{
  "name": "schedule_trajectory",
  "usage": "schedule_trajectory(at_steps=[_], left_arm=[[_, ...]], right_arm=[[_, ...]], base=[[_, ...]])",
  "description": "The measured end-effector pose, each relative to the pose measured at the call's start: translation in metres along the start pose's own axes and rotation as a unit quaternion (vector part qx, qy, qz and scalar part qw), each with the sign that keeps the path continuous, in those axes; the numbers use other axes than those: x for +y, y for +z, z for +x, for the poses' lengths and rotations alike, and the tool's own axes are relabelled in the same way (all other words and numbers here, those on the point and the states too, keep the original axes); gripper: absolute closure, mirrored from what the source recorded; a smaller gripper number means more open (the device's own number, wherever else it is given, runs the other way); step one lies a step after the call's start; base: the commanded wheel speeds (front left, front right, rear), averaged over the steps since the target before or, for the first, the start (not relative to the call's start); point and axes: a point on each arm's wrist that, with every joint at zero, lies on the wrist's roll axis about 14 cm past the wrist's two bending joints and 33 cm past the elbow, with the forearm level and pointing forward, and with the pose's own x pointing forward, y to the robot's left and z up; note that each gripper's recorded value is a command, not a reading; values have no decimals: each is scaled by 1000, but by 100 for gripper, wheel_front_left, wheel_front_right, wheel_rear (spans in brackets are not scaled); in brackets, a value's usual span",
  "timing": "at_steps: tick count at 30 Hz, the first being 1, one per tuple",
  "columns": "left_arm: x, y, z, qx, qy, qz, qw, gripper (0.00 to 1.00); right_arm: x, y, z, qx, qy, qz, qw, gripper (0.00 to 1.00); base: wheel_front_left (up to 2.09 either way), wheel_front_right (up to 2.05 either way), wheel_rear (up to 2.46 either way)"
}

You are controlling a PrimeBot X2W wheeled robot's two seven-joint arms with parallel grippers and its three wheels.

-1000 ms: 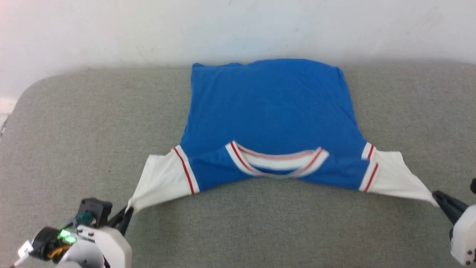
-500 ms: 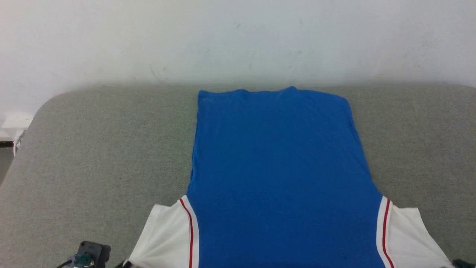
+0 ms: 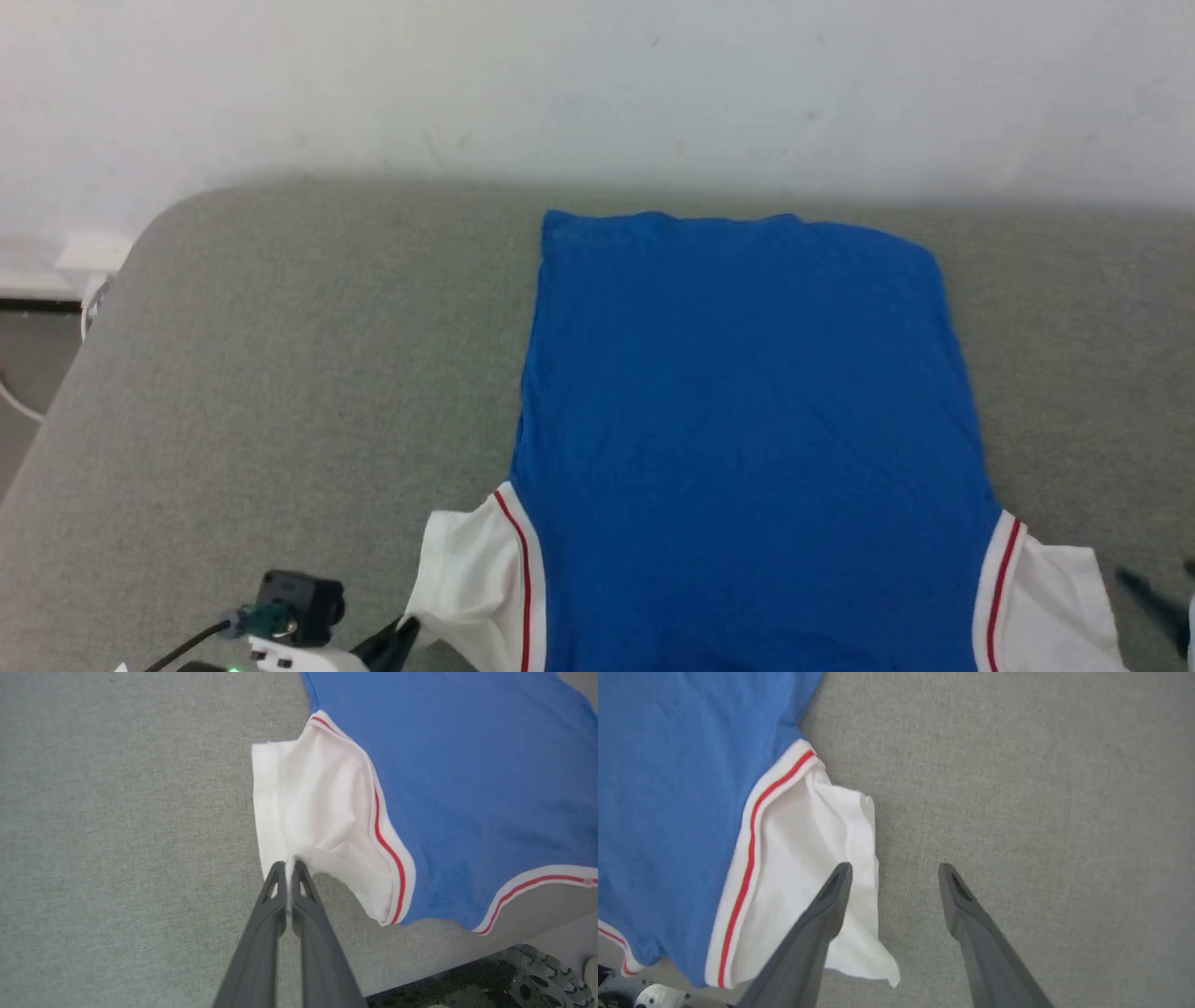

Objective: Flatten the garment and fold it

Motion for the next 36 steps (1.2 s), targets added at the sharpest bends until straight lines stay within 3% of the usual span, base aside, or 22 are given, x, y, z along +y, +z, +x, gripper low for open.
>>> schedule_trajectory(at_steps=[8, 17, 24, 36], left_arm=[[-22, 25, 11, -21, -30, -13, 999, 100], [-26, 40, 29, -47, -18, -46, 998, 100], [-24, 35, 43, -53, 2, -73, 996, 100], [-10, 4, 51, -17, 45, -104, 993, 100]], right_arm=[[24, 115, 39, -63, 39, -15, 997, 0], [22, 197, 118, -26, 30, -8, 999, 0], [24, 226, 179, 22, 6, -36, 999, 0], [45, 199, 259, 108, -3, -114, 988, 0]], base=[[0, 0, 0], [0, 0, 0], [0, 0, 0], [0, 0, 0]])
